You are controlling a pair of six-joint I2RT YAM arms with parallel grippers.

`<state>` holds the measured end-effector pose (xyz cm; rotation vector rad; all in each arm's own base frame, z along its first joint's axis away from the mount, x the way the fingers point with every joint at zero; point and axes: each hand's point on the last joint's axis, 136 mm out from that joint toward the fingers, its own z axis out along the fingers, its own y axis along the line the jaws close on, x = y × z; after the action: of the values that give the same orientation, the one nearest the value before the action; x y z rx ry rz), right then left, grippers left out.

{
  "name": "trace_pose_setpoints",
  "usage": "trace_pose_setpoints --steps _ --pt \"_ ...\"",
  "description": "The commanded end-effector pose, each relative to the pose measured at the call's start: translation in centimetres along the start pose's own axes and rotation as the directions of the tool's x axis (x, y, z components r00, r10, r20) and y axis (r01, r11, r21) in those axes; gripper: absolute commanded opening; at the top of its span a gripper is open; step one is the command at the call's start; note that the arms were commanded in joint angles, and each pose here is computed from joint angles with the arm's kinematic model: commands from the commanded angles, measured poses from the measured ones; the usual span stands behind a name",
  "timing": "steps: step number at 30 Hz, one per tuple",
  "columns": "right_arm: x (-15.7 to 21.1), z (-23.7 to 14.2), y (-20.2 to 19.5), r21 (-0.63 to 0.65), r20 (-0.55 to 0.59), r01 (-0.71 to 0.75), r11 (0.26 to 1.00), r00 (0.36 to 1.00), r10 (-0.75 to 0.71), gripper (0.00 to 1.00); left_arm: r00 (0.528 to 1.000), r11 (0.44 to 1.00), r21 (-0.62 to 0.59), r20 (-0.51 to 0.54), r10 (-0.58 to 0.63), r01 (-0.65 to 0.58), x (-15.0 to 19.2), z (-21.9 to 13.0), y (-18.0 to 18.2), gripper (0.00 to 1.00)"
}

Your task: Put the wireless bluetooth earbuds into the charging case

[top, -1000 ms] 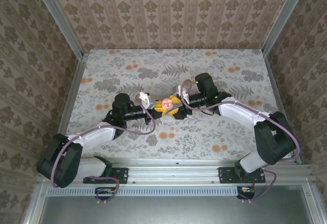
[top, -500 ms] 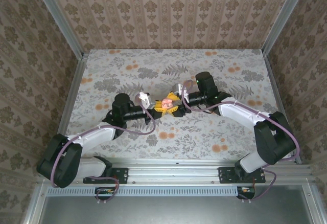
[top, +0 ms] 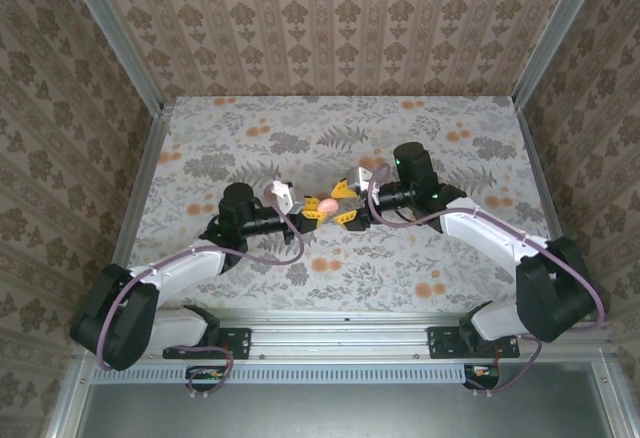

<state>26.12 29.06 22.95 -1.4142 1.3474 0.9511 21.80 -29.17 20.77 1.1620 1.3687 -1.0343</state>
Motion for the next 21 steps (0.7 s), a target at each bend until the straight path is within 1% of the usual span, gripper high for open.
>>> trace_pose_setpoints --steps 1,5,10,14,19,21 --pt "-1.0 -1.1 1.3 -0.013 0.023 0.023 1.000 0.999 -0.023 0.60 0.999 0.999 0.001 0.018 0.044 -0.044 -1.0 -0.1 -0.2 0.16" --pt "-0.8 -2.0 1.3 0.026 0.004 0.016 1.000 1.000 -0.016 0.59 0.999 0.999 0.004 0.021 0.049 -0.049 -1.2 -0.2 -0.3 0.16" --pt "0.3 -2.7 0.1 0.093 -0.053 0.011 0.996 0.999 -0.006 0.58 0.998 0.999 0.010 0.028 0.051 -0.051 -1.4 -0.3 -0.4 0.16" --pt "0.1 -2.4 -0.4 0.084 -0.056 0.019 0.996 0.998 -0.014 0.57 0.998 0.999 0.012 0.031 0.052 -0.052 -1.6 -0.3 -0.5 0.16" --pt "-0.2 -1.7 -0.3 0.037 -0.033 0.035 0.999 0.999 -0.034 0.54 0.998 0.998 0.013 0.035 0.053 -0.053 -1.8 -0.3 -0.5 0.16" --pt "-0.3 -1.4 -0.3 0.029 -0.032 0.041 0.999 0.999 -0.040 0.50 0.998 0.999 0.013 0.035 0.052 -0.053 -1.7 -0.3 -0.6 0.16"
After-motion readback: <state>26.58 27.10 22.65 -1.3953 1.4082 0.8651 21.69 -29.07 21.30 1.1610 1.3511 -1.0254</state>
